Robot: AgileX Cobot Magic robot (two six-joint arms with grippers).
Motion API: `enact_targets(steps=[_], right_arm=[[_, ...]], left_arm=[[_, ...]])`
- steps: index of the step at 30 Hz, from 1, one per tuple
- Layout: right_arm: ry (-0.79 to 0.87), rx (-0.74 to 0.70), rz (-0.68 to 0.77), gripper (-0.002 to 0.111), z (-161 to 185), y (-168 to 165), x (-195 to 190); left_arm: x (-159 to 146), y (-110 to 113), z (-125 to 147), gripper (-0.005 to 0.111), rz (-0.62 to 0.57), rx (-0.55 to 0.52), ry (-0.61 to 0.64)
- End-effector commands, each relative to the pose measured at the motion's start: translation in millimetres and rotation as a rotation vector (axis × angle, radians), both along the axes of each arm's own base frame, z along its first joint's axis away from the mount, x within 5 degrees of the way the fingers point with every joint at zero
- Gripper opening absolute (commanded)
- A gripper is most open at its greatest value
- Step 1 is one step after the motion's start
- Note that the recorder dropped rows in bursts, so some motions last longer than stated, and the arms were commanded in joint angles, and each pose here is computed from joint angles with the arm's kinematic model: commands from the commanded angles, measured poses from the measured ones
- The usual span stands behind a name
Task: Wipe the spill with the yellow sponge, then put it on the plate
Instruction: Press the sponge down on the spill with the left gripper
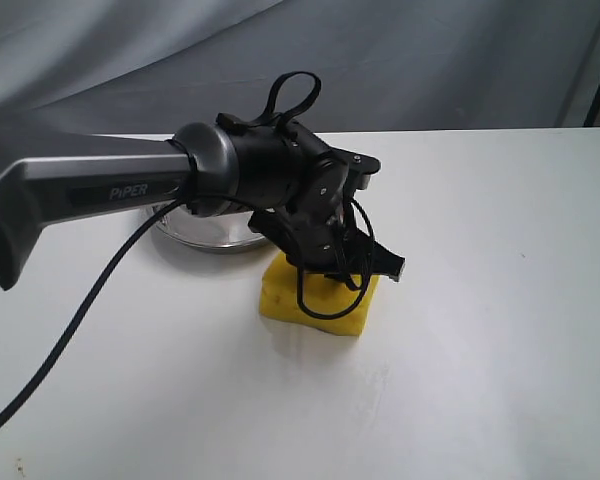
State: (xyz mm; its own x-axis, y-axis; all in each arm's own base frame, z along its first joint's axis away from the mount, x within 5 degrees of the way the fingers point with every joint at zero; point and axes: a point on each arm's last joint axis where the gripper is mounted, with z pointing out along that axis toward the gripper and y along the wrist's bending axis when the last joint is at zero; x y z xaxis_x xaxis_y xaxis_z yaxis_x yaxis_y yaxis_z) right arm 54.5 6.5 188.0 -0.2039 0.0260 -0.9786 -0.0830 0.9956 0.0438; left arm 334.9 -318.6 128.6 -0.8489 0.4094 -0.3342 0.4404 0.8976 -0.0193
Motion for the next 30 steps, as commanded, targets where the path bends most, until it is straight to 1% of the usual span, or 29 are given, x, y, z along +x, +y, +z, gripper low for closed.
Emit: enact_targets(steps=[1,4,9,13,20,26,30], right_arm=[[-0.015,0.008,-0.002,0.0,0.4,-0.1,0.1],[-0.015,0.008,-0.002,0.0,0.4,-0.1,0.1],[-0.015,0.008,-0.002,0.0,0.4,-0.1,0.1],[-0.015,0.008,-0.002,0.0,0.4,-0.1,0.1],[-0.015,0.008,-0.002,0.0,0.4,-0.1,0.1],[-0.015,0.008,-0.002,0.0,0.4,-0.1,0.1],[-0.015,0.008,-0.002,0.0,0.4,-0.1,0.1]], left_arm=[[-9.4,12.1,-28.5,0.0,0.017,0.14,0.128],[-11.2,14.0,-28.0,0.0,0.028,0.157,0.148],[-18.2,23.5,-28.3,0.0,0.037,0.263,0.223],[-21.5,30.2,-27.6,0.0,0.038,0.338,0.26],[-28.1,36.5,-27.7,0.0,0.05,0.403,0.325],[-46.2,44.8,-46.4,0.0,0.07,0.401,0.419],[-50.5,41.7,-44.8,0.0,0.088,0.353,0.443]])
